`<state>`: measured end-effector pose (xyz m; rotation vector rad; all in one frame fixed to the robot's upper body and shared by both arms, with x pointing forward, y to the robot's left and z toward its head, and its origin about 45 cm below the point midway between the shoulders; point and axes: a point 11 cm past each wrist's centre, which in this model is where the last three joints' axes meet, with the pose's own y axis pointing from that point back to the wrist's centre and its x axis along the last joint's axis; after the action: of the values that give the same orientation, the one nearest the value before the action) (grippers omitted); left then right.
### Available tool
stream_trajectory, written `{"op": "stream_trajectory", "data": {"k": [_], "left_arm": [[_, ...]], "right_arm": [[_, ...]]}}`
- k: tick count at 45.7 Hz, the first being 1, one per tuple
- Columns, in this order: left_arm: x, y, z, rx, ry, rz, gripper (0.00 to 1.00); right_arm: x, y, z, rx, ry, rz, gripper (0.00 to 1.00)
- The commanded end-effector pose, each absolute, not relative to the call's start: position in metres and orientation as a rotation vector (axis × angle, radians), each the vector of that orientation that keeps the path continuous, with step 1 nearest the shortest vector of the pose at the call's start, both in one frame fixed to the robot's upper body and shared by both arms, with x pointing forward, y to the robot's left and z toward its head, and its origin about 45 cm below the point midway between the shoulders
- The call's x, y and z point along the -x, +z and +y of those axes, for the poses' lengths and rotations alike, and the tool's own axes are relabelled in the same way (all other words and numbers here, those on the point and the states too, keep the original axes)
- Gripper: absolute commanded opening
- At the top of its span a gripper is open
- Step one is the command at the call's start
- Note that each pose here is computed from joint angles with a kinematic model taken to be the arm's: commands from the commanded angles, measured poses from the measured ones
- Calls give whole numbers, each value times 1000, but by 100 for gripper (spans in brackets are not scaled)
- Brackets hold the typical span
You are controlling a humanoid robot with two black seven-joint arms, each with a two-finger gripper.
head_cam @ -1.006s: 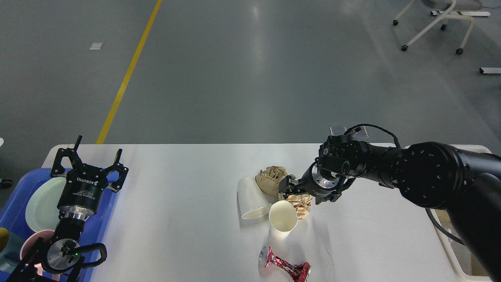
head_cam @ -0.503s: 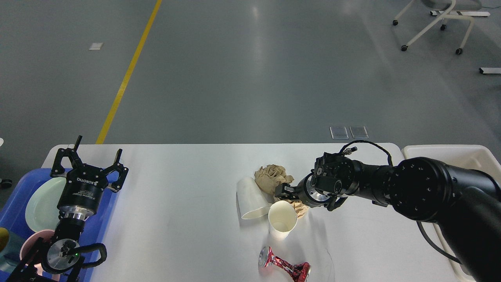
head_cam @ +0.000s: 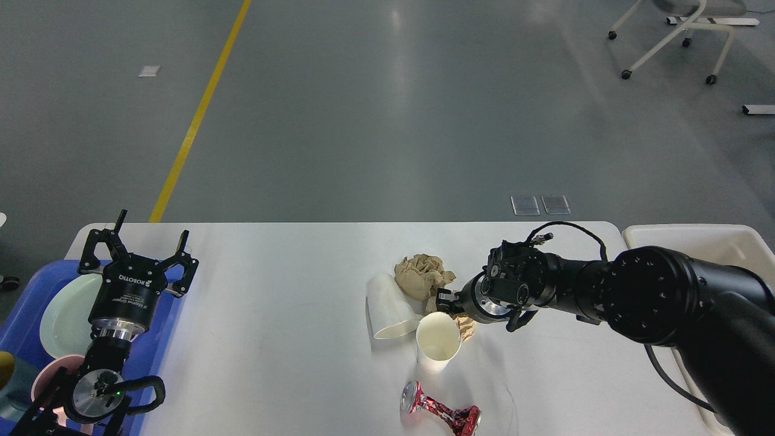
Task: Tidy desktop
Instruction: 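Lower the right gripper and grasp the crumpled brown paper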
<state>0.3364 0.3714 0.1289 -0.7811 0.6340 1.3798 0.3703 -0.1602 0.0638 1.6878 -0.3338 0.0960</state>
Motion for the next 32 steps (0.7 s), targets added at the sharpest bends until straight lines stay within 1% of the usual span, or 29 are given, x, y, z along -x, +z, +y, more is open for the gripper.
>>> {"op": "stream_trajectory", "data": {"k": [1,23,27,32], "left_arm": [[-336,129,371,781,1380,634,96],[-336,129,371,781,1380,634,96],[-336,129,371,781,1380,634,96],[-336,129,371,781,1380,634,96]], "right_arm": [[-369,63,-161,-1683,89,-329,0],[-379,71,-177,-1647,72,-373,0],[-384,79,-186,-1632,60,-369,0],[-388,103,-199,-1630,23,-324,0]]}}
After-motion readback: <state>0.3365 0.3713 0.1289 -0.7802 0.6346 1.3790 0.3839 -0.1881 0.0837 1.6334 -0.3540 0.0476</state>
